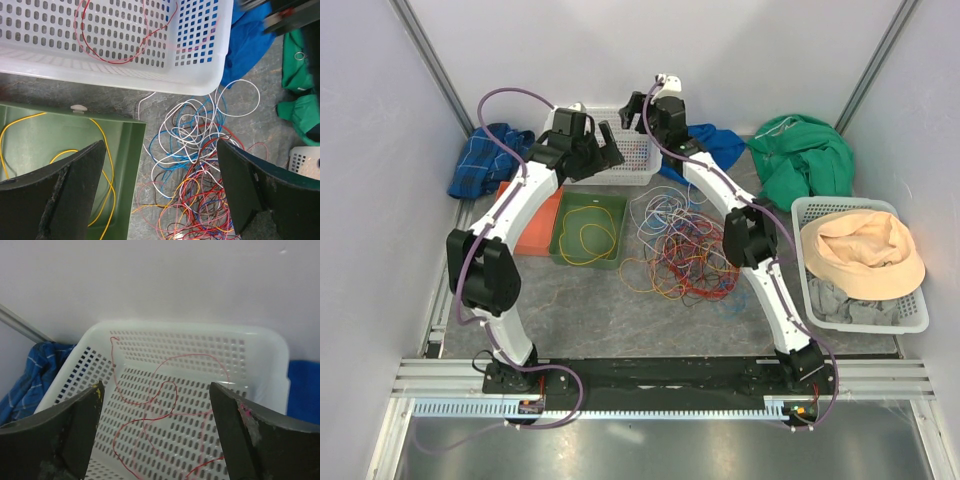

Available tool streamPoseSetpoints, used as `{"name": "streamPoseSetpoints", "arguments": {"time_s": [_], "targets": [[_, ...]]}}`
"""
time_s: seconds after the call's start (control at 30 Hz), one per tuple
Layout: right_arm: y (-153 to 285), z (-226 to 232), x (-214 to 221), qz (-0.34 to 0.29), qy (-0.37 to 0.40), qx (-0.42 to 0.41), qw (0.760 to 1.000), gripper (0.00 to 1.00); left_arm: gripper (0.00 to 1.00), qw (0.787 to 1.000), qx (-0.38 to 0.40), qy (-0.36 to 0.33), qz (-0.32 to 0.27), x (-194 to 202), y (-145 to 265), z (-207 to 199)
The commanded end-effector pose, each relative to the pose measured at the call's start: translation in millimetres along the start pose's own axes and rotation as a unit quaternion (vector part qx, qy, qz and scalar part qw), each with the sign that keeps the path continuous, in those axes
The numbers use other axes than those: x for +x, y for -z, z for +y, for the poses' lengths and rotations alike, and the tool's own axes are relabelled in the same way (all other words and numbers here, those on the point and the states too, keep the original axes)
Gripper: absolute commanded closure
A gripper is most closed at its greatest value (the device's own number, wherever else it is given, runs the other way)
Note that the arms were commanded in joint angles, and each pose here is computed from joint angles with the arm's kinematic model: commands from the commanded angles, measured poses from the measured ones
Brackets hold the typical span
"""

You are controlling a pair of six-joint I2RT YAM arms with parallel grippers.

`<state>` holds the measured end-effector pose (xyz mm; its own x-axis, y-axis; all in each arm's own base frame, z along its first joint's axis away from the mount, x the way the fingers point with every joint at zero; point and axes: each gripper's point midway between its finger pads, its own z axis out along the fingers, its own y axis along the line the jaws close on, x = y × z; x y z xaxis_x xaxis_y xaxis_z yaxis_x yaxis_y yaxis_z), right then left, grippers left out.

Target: Untangle the cables

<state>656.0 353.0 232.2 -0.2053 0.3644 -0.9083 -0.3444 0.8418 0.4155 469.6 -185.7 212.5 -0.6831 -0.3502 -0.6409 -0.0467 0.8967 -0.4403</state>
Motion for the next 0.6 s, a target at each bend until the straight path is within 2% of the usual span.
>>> {"name": "streamPoseSetpoints", "arguments": {"time_s": [0.0, 0.07, 0.13, 0.17, 0.23, 0.27, 0.3, 0.33, 0.37, 0.4, 0.43, 0.47, 0.5, 0.53, 0.57], "targets": [[15, 40, -28, -0.022, 0.022, -0.022, 0.999, 0.02, 0.00, 0.998, 0.026, 0.013, -0.048, -25, 21, -16], [21, 34, -29, -0.021, 0.018, -0.007, 1.000, 0.02, 0.00, 0.998, 0.030, 0.014, -0.052, -27, 26, -19], [37, 39, -61, -0.048, 0.013, 0.006, 0.999, 0.02, 0.00, 0.998, 0.035, 0.015, -0.059, -29, 32, -20], [42, 31, -52, -0.042, 0.008, 0.017, 0.999, 0.02, 0.00, 0.997, 0.040, 0.018, -0.062, -30, 34, -22], [71, 42, -103, -0.097, -0.010, 0.020, 0.995, 0.02, 0.00, 0.996, 0.050, 0.022, -0.069, -29, 44, -23], [79, 25, -80, -0.077, -0.018, 0.045, 0.996, 0.02, 0.00, 0.995, 0.062, 0.024, -0.075, -30, 46, -29], [105, 34, -117, -0.108, -0.031, 0.044, 0.993, 0.02, 0.00, 0.995, 0.070, 0.024, -0.071, -25, 48, -30], [118, 24, -124, -0.122, -0.041, 0.072, 0.989, 0.02, 0.00, 0.993, 0.080, 0.022, -0.080, -27, 56, -36], [130, 6, -101, -0.102, -0.039, 0.098, 0.989, 0.02, 0.00, 0.992, 0.092, 0.012, -0.081, -23, 61, -46], [156, 11, -129, -0.127, -0.062, 0.101, 0.985, 0.02, 0.00, 0.992, 0.091, 0.005, -0.083, -20, 62, -49], [169, 3, -128, -0.129, -0.067, 0.118, 0.982, 0.02, 0.00, 0.991, 0.096, -0.005, -0.089, -18, 69, -57], [182, -15, -103, -0.108, -0.063, 0.148, 0.981, 0.02, 0.00, 0.991, 0.106, -0.027, -0.082, -3, 72, -72], [203, -13, -118, -0.122, -0.082, 0.147, 0.978, 0.02, 0.00, 0.991, 0.095, -0.036, -0.086, 4, 71, -73], [216, -28, -92, -0.094, -0.079, 0.168, 0.978, 0.02, 0.00, 0.991, 0.098, -0.047, -0.084, 13, 73, -79], [233, -27, -101, -0.098, -0.085, 0.167, 0.977, 0.02, 0.00, 0.989, 0.113, -0.062, -0.077, 29, 79, -94]]}}
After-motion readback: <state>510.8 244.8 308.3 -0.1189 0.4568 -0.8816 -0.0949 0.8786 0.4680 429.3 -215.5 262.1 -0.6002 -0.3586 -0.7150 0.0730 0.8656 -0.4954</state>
